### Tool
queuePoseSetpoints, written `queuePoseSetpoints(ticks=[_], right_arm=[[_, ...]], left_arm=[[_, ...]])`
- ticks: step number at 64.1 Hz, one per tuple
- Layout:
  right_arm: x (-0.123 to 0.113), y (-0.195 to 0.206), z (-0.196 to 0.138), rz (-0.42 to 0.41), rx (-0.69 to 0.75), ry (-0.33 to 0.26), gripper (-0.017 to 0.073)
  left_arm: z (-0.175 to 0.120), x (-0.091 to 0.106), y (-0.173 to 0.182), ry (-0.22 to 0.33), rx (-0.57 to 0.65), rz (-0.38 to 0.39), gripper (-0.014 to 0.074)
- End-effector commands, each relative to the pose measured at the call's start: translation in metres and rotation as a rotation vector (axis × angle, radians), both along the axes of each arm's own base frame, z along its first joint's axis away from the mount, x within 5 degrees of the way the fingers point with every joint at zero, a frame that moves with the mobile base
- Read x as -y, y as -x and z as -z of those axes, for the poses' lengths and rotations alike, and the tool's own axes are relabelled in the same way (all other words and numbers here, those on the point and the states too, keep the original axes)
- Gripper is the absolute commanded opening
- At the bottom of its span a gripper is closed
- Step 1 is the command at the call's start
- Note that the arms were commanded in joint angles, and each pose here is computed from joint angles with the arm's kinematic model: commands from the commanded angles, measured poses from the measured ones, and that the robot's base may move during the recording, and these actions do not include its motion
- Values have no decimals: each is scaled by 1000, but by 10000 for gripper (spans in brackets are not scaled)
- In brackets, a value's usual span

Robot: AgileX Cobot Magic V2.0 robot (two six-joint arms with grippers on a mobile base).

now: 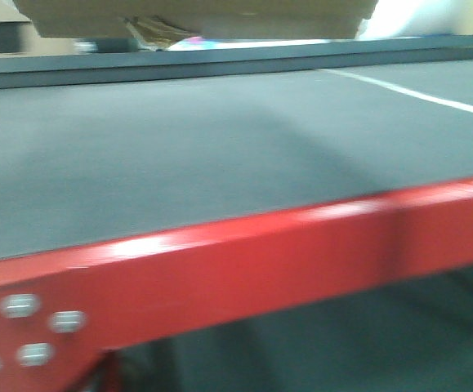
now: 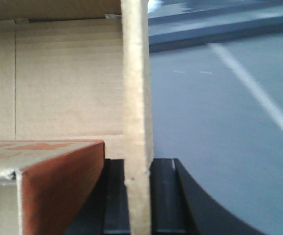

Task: Stack two boxes on right shelf middle
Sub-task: 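Carry the held boxes with both grippers while driving to the steel shelf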

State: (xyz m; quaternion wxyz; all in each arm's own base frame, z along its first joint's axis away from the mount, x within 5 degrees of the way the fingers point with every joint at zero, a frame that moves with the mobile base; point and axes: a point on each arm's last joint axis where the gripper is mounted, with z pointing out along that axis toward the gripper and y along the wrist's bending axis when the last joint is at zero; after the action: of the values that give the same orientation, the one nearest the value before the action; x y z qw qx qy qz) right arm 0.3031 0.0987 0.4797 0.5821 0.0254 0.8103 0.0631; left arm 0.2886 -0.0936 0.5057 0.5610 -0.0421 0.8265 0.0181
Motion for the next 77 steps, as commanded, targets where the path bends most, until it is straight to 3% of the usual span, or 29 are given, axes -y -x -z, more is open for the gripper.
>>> queuePoseSetpoints(ticks=[1,77], right_arm=[[6,5,-15,1,89,9,-153],[6,5,-15,1,89,9,-153]], left_arm=[[-9,-5,2,-12,47,-14,-111],[-9,-5,2,-12,47,-14,-111]])
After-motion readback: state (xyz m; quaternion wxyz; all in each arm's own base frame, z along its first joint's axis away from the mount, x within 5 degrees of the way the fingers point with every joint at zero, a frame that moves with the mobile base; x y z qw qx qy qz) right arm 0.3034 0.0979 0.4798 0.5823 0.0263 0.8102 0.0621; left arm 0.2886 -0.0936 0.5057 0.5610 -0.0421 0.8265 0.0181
